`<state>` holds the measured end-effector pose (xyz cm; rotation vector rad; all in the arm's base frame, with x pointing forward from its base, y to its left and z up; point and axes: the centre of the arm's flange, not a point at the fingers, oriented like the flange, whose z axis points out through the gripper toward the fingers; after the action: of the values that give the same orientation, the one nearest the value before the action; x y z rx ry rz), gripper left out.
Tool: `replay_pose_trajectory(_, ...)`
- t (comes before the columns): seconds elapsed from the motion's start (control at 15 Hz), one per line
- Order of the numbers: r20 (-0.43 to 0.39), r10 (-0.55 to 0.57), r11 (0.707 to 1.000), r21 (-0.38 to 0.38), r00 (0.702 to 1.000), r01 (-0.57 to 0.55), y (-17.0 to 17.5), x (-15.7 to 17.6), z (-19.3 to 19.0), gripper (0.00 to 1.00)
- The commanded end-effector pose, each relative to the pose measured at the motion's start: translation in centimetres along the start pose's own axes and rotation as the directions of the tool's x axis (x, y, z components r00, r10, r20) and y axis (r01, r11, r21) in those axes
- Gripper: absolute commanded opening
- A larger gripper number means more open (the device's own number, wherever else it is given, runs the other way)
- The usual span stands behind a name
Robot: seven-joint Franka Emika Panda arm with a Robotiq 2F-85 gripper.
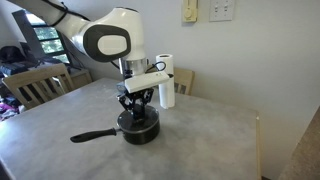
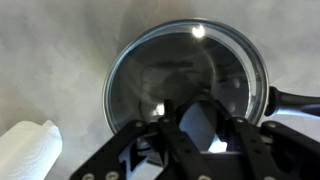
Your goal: Put the glass lid on top of the black pot
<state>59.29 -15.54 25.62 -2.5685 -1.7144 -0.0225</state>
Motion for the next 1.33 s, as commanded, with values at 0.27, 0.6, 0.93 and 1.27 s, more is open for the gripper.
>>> replay_pose_trajectory(0.27,-0.008,-0.034,0.999,-0.004,0.999,0.034,0.12,1.30,0.26,0.15)
replay_pose_trajectory(0.6,-0.005,-0.034,0.999,-0.008,0.999,0.034,0.48,1.34,0.40,0.15)
replay_pose_trajectory(0.93,-0.008,-0.032,0.999,-0.013,0.999,0.032,0.78,1.32,0.44,0.15)
replay_pose_trajectory(1.27,0.000,-0.030,0.999,-0.011,1.000,0.030,0.94,1.05,0.91,0.15)
